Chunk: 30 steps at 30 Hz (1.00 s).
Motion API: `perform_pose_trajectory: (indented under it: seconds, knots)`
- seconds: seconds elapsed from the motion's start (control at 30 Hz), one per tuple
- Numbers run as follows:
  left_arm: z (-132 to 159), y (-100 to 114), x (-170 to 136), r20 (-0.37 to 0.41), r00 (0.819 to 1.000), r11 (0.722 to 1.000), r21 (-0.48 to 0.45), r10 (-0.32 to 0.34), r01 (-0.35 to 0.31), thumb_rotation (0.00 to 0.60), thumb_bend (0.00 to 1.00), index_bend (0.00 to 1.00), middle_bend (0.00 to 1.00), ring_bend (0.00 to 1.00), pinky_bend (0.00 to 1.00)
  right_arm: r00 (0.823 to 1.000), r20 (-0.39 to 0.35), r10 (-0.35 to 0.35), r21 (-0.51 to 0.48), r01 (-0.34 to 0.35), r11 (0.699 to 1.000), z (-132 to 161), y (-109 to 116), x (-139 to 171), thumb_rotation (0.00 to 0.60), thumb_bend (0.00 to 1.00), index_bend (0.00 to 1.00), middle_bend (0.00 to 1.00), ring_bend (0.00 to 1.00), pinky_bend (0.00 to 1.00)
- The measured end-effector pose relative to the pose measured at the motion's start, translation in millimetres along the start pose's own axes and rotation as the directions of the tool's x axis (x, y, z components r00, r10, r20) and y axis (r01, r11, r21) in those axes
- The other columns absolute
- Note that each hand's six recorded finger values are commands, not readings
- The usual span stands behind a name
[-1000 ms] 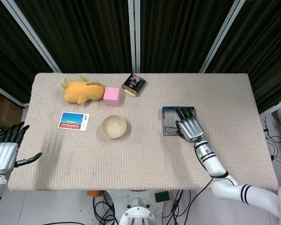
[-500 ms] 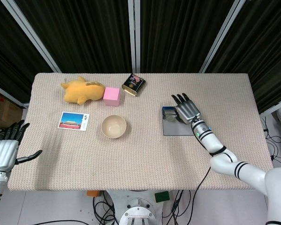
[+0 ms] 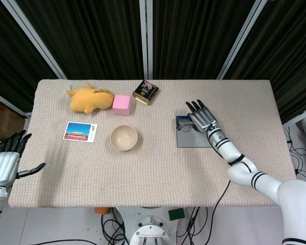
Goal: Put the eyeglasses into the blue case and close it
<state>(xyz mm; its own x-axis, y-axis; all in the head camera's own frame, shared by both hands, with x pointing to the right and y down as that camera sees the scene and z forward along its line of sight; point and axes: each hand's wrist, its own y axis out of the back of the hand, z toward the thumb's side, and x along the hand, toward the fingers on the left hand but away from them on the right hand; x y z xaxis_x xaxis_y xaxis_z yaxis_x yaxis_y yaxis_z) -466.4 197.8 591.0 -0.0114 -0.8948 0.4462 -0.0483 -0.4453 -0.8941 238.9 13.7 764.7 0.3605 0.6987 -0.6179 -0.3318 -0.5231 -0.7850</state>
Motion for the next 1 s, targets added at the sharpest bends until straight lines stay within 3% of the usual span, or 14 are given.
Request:
perform_pose_trajectory:
  seconds: [0.3, 0.47, 0.6, 0.7, 0.8, 1.0]
  knots:
    - [2, -2, 0, 0.004, 1.000, 1.000, -0.002, -0.001, 0.001, 0.075, 0.00, 0.06, 0.00, 0.00, 0.11, 0.999, 0.006, -0.049, -0.027, 0.049, 0.998, -5, 5, 8, 0.600, 0.57, 0.05, 0.01, 0.00, 0.00]
    - [0, -1, -1, 0.001, 1.000, 1.000, -0.001, 0.001, -0.001, 0.075, 0.00, 0.06, 0.00, 0.00, 0.11, 0.995, -0.017, -0.100, -0.087, 0.098, 0.991, -4, 11, 24, 0.600, 0.55, 0.08, 0.01, 0.00, 0.00]
    - [-1, -1, -1, 0.000, 1.000, 1.000, -0.002, -0.002, 0.002, 0.078, 0.00, 0.06, 0.00, 0.00, 0.11, 0.993, -0.035, -0.112, -0.101, 0.108, 0.989, -5, 4, 47, 0.600, 0.45, 0.12, 0.00, 0.00, 0.00]
    - [0, -2, -1, 0.003, 1.000, 1.000, -0.001, -0.003, 0.003, 0.076, 0.00, 0.06, 0.00, 0.00, 0.11, 0.996, -0.041, -0.084, -0.095, 0.079, 0.992, -6, -7, 64, 0.600, 0.37, 0.21, 0.00, 0.00, 0.00]
    - [1, -2, -1, 0.008, 1.000, 1.000, 0.000, 0.000, 0.000, 0.077, 0.00, 0.06, 0.00, 0.00, 0.11, 0.998, -0.032, -0.046, -0.072, 0.043, 0.996, -8, -18, 76, 0.600, 0.37, 0.25, 0.00, 0.00, 0.00]
    - [2, 0, -3, 0.011, 1.000, 1.000, 0.005, 0.004, -0.004, 0.078, 0.00, 0.06, 0.00, 0.00, 0.11, 1.000, -0.002, 0.026, -0.058, -0.026, 0.998, -10, -33, 85, 0.600, 0.37, 0.26, 0.00, 0.00, 0.00]
